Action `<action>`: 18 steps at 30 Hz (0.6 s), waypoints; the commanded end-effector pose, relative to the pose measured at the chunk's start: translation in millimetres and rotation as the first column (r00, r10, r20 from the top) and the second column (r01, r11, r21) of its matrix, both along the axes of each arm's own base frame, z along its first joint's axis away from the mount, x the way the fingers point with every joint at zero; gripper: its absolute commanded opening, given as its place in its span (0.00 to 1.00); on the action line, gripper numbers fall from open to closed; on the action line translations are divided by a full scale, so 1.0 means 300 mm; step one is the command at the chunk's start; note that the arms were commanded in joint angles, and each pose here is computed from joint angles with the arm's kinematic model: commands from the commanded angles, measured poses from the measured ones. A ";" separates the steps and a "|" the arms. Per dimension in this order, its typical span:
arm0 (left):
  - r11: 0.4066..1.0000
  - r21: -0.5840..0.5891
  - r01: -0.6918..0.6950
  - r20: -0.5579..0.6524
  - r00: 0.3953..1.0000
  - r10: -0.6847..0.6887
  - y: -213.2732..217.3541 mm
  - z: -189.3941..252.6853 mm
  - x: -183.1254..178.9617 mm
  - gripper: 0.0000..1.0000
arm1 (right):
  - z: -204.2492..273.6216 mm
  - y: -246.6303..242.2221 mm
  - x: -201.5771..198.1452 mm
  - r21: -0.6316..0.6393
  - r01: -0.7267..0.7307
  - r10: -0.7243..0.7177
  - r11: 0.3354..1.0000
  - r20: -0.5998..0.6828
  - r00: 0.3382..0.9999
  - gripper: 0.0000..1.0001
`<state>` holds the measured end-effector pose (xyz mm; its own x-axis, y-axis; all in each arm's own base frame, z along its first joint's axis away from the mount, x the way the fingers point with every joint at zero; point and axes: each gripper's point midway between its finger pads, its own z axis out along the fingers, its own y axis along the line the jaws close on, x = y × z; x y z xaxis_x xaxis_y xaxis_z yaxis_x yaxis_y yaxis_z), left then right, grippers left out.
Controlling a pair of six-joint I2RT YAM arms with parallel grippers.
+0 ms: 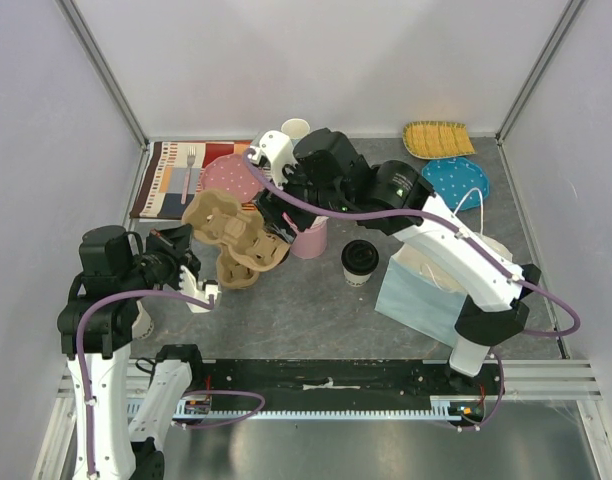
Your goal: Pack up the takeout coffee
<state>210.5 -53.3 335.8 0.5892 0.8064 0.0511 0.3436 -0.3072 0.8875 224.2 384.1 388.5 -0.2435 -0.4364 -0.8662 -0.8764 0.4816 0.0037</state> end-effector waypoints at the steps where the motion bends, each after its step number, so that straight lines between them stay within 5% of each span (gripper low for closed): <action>1: 0.941 0.306 0.146 0.214 0.952 -0.217 -0.032 0.090 0.021 0.02 | 0.044 -0.035 -0.017 -0.007 0.019 -0.019 1.000 0.044 0.999 0.71; 13: 0.945 0.282 0.167 0.226 0.946 -0.234 -0.049 0.098 0.012 0.02 | -0.053 0.004 0.047 -0.103 0.094 -0.086 0.990 0.081 0.993 0.65; 18: 0.946 0.275 0.172 0.234 0.943 -0.239 -0.055 0.104 0.011 0.02 | -0.099 0.020 0.066 -0.140 0.101 -0.090 0.985 0.080 0.993 0.50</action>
<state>210.7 -54.4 336.9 0.5947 0.8021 0.0541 0.3361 -0.3092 0.8896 235.4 391.5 356.7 -0.2409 -0.5275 -0.8147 -0.8428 0.5300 -0.0940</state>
